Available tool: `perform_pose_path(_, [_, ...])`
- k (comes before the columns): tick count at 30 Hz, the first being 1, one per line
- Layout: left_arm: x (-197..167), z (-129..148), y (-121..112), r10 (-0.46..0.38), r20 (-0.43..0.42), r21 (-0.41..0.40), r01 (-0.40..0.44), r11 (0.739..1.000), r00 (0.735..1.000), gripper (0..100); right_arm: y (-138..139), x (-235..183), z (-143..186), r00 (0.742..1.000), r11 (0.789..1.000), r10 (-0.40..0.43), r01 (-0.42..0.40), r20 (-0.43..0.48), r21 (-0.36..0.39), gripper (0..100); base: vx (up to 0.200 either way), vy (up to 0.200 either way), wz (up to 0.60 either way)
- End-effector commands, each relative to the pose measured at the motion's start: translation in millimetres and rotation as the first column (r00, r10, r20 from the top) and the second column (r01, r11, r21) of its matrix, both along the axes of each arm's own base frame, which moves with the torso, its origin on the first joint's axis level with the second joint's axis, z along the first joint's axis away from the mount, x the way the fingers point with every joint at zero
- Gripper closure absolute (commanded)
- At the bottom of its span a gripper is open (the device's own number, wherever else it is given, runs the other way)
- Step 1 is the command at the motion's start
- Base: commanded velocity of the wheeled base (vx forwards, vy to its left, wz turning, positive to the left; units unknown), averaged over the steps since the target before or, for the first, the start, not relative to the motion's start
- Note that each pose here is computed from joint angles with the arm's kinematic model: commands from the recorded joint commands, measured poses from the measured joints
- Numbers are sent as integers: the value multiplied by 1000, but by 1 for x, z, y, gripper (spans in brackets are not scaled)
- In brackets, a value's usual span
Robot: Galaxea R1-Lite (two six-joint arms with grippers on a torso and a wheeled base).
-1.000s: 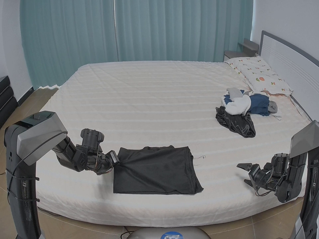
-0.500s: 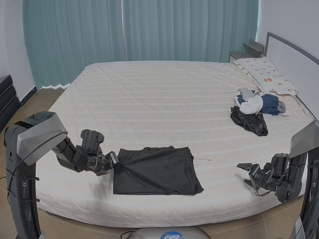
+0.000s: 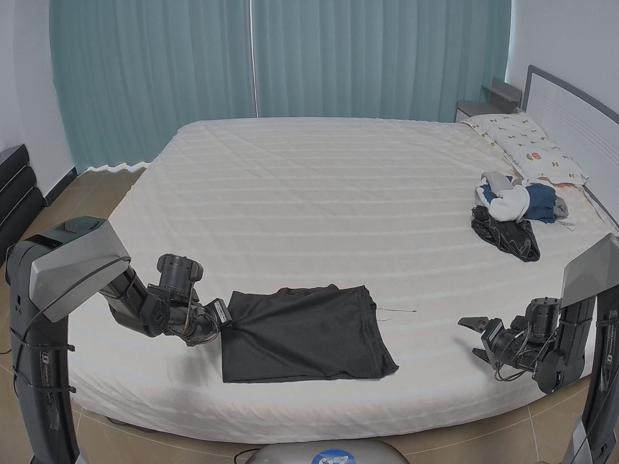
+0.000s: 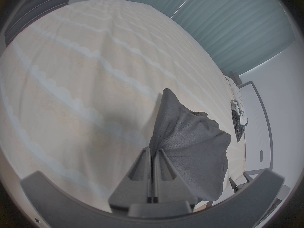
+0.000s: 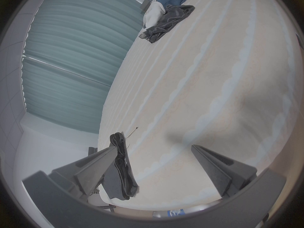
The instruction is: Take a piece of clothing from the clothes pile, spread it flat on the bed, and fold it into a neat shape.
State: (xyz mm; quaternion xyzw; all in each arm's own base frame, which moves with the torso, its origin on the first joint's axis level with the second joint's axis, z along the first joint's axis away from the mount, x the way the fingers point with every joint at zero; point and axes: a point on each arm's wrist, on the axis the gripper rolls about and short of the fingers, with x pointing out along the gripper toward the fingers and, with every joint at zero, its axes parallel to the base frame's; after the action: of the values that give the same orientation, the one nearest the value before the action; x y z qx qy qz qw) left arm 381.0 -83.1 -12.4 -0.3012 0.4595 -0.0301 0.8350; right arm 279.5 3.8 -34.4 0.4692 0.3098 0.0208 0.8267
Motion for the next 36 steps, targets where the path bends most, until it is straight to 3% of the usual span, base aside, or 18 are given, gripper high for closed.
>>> perform_pose_path(1, [-4, 0, -1, -5, -4, 1, 5, 1000, 1000, 100, 0, 1, 0, 1000, 1000, 3, -3, 11, -1, 0, 0, 0, 0])
perform_pose_path(2, [-4, 2, -2, -6, 0, 0, 6, 1000, 1000, 100, 0, 1, 1, 1000, 1000, 4, -4, 13, -3, 0, 0, 0, 0])
perform_pose_path(3, [-4, 3, -2, -6, 2, -1, 6, 1000, 1000, 0, 1, 2, 1, 1000, 1000, 5, -5, 19, -5, 0, 0, 0, 0])
perform_pose_path(14, [24, 17, -9, 22, 96, -48, -17, 999, 995, 0, 43, 11, 9, 992, 995, 95, -91, 85, -44, 0, 0, 0, 0])
perform_pose_path(22, [47, 1, -21, 46, 122, -30, -43, 999, 991, 0, 64, 22, 15, 976, 986, 163, -156, 145, -56, 0, 0, 0, 0])
perform_pose_path(27, [46, 0, -23, 43, 121, -31, -39, 999, 992, 0, 74, 27, 11, 975, 980, 191, -184, 111, -70, 0, 0, 0, 0])
perform_pose_path(30, [46, 0, -23, 43, 118, -30, -39, 999, 992, 0, 77, 32, 5, 983, 985, 156, -147, 99, -95, 0, 0, 0, 0])
perform_pose_path(31, [46, 0, -23, 41, 118, -30, -38, 999, 992, 100, 79, 34, 3, 984, 985, 149, -139, 95, -102, 0, 0, 0, 0])
perform_pose_path(36, [45, 0, -22, 48, 116, -27, -45, 999, 992, 100, 82, 34, -4, 985, 983, 150, -140, 81, -115, 0, 0, 0, 0])
